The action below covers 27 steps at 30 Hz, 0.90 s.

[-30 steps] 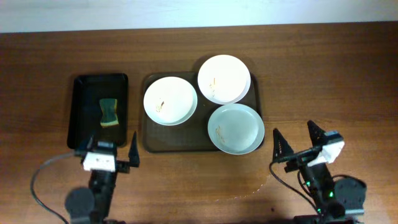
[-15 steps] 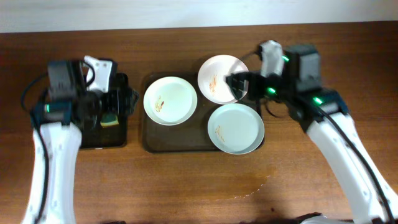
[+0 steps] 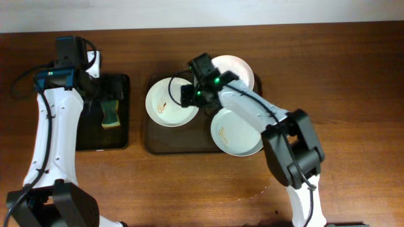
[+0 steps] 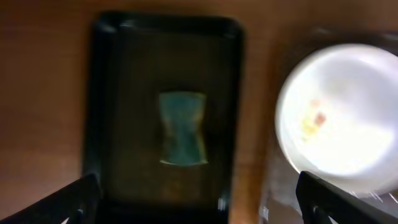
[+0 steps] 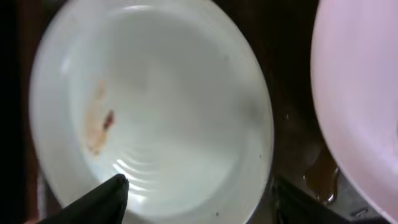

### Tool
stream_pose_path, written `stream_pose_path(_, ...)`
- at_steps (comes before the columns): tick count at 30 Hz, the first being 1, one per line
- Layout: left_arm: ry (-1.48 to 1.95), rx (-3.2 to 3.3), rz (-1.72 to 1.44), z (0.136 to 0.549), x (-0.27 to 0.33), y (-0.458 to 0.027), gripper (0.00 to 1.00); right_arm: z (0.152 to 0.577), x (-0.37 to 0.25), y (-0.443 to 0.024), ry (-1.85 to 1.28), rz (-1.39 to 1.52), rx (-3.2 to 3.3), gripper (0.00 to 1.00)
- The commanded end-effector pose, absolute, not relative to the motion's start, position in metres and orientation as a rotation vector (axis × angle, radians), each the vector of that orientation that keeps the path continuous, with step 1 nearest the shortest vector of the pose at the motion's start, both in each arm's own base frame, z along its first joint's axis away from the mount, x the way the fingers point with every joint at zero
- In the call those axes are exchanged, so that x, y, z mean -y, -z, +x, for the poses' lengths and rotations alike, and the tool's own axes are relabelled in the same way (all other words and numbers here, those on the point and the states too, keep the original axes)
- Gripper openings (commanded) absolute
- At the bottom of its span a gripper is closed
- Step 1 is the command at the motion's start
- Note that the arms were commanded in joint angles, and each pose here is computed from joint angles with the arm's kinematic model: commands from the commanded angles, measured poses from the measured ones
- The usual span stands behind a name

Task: Clean dirty plates on tray and stack at the side
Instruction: 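Move the right gripper to grip the rim of the left white plate, then grasp the green-yellow sponge from the black tray with the left gripper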

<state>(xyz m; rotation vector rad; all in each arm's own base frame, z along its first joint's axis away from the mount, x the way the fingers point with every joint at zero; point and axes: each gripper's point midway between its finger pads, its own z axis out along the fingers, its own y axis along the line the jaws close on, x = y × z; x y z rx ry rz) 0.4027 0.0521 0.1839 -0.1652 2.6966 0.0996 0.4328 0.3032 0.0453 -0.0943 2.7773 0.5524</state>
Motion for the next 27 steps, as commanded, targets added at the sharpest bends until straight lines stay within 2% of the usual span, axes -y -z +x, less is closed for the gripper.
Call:
stream_pose_path(1, -0.249, -2.640, -0.336, 0.408, -0.078, -0.192, 0.99, 0.446, -0.284, -0.045, -0.321, 0.057, -2.722, 0.70)
stream_pose_path(8, -0.259, -2.726, -0.425, 0.418, -0.096, -0.143, 0.99, 0.446, -0.294, -0.019, -0.312, 0.033, -2.735, 0.58)
stream_pose_path(10, -0.264, -2.736, -0.456, 0.418, -0.105, -0.135, 0.99, 0.444, -0.305, -0.011, -0.319, 0.008, -2.730, 0.51)
stream_pose_path(11, -0.268, -2.741, -0.474, 0.418, -0.110, -0.131, 0.99, 0.440, -0.309, -0.007, -0.317, -0.007, -2.738, 0.40)
stream_pose_path(13, -0.269, -2.750, -0.483, 0.420, -0.113, -0.123, 0.99, 0.429, -0.305, -0.002, -0.291, 0.039, -2.787, 0.11)
stream_pose_path(14, -0.264, -2.762, -0.482, 0.421, -0.113, -0.118, 0.99, 0.421, -0.299, 0.002, -0.272, 0.072, -2.829, 0.04)
stream_pose_path(16, -0.218, -2.792, -0.476, 0.421, -0.107, -0.108, 0.99, 0.404, -0.295, 0.003, -0.268, 0.071, -2.919, 0.04)
stream_pose_path(19, -0.169, -2.838, -0.472, 0.424, -0.101, -0.086, 0.99, 0.401, -0.290, -0.002, -0.244, 0.065, -2.947, 0.04)
stream_pose_path(21, -0.093, -2.896, -0.468, 0.424, -0.092, -0.061, 0.89, 0.402, -0.289, -0.002, -0.243, 0.065, -2.946, 0.04)
stream_pose_path(22, -0.039, -2.920, -0.454, 0.425, -0.086, -0.049, 0.70, 0.403, -0.288, -0.002, -0.245, 0.068, -2.942, 0.04)
stream_pose_path(23, -0.022, -2.945, -0.451, 0.425, -0.082, -0.037, 0.60, 0.404, -0.287, -0.002, -0.241, 0.071, -2.940, 0.04)
stream_pose_path(27, -0.025, -3.011, -0.365, 0.423, -0.073, -0.011, 0.57, 0.406, -0.286, -0.002, -0.242, 0.077, -2.937, 0.04)
